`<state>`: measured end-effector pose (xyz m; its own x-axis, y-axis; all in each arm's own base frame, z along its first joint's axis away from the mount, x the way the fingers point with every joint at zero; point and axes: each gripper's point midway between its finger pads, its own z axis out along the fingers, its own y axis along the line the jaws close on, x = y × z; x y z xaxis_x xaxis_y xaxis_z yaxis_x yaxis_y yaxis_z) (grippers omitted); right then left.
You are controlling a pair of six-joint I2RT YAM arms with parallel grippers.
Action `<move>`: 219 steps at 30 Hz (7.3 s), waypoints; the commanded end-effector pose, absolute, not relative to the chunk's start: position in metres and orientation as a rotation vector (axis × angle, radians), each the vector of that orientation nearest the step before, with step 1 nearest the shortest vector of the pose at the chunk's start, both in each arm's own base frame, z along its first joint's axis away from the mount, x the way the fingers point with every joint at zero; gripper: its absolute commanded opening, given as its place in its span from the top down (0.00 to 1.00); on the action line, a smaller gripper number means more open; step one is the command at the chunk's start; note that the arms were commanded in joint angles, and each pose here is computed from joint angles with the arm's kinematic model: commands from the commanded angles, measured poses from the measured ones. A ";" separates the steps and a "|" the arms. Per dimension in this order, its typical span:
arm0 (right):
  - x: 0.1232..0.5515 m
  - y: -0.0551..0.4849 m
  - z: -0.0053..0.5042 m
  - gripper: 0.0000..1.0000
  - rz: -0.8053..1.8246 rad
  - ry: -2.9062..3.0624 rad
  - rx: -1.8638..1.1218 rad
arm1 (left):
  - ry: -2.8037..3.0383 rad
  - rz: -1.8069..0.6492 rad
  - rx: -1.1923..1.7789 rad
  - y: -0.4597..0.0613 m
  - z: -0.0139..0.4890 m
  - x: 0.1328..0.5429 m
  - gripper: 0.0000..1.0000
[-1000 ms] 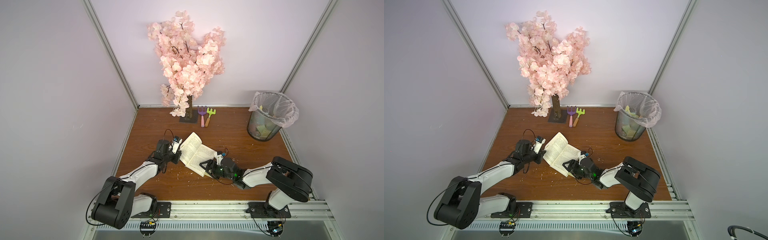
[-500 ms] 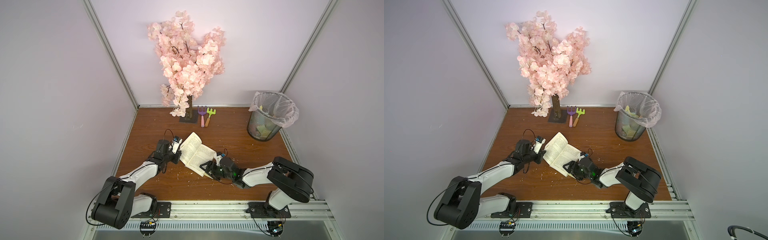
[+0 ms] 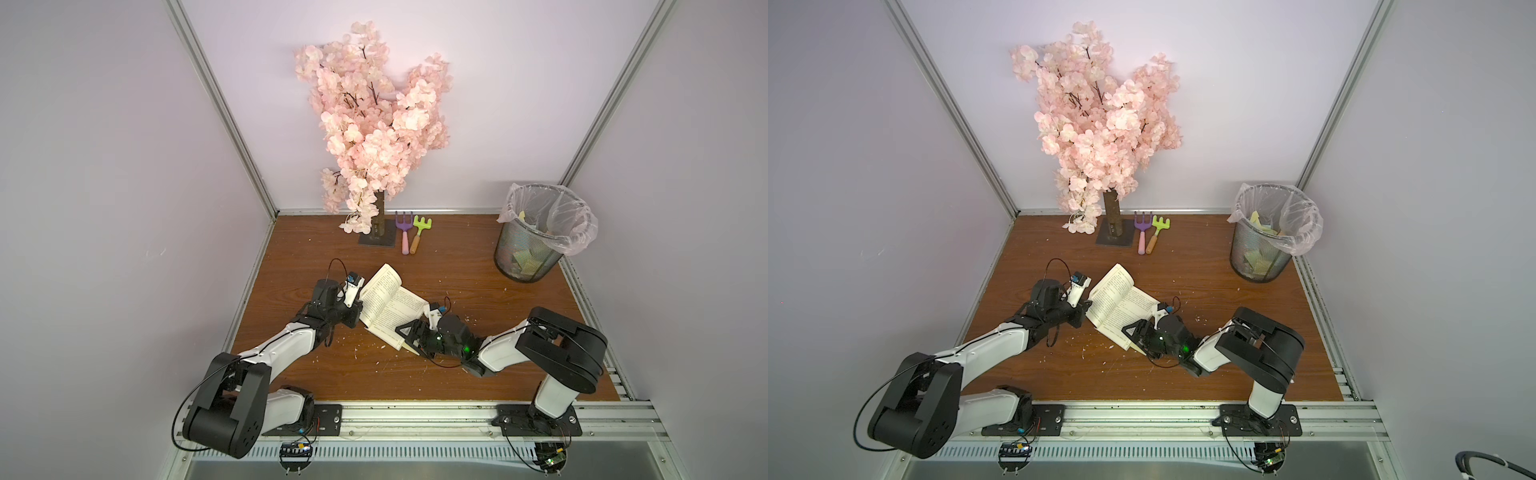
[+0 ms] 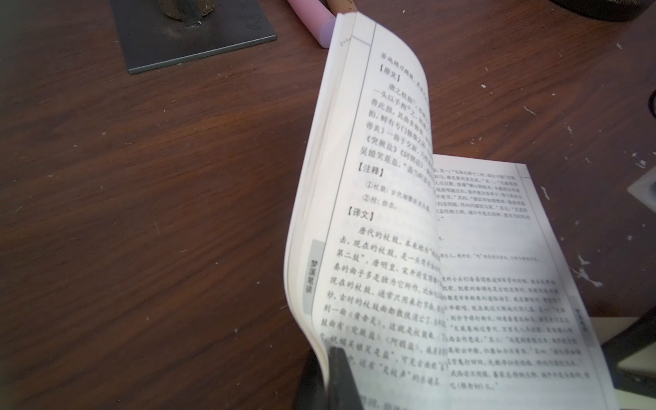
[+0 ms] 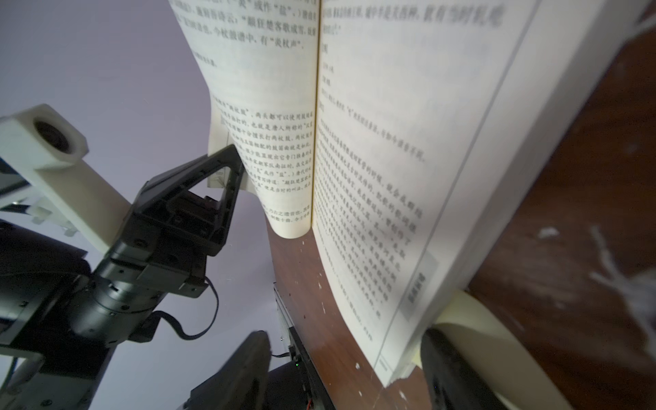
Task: Peel off the used sticky note
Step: Turn the page of the book at the center of the board.
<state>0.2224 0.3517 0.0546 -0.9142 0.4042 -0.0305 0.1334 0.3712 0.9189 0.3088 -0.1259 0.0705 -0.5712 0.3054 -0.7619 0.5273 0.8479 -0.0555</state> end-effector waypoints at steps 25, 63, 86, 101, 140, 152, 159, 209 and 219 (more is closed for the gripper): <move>0.250 0.372 0.086 0.30 1.687 2.244 0.451 | 2.282 -0.383 0.621 -0.125 0.054 0.297 0.98; 0.288 0.353 0.064 0.29 1.430 2.317 0.376 | 2.265 -0.429 0.689 -0.132 0.057 0.292 0.98; 0.315 0.357 0.117 0.22 1.441 2.222 0.279 | 2.258 -0.629 1.145 -0.183 0.077 0.243 0.49; 0.308 0.353 0.115 0.16 1.466 2.215 0.285 | 2.270 -0.715 1.193 -0.189 0.080 0.230 0.22; 0.317 0.371 0.089 0.32 1.556 2.218 0.339 | 2.197 -0.288 0.998 -0.138 0.096 0.290 0.07; 0.322 0.381 0.080 0.58 1.553 2.244 0.320 | 2.240 -0.222 1.062 -0.158 0.051 0.293 0.10; 0.323 0.377 0.085 0.93 1.560 2.223 0.356 | 2.207 -0.214 1.067 -0.156 0.077 0.288 0.07; 0.320 0.368 0.091 0.90 1.604 2.249 0.518 | 1.867 0.078 1.279 -0.205 0.078 0.246 0.78; 0.315 0.349 0.092 0.51 1.415 2.300 0.419 | 2.026 -0.110 1.098 -0.194 0.085 0.264 0.98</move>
<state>0.3144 0.3576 0.0738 -0.8835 0.4558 -0.1080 0.1043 0.4161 0.9033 0.2543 -0.1940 0.0736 -0.2072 0.7479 -0.6307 0.7335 0.5453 0.4057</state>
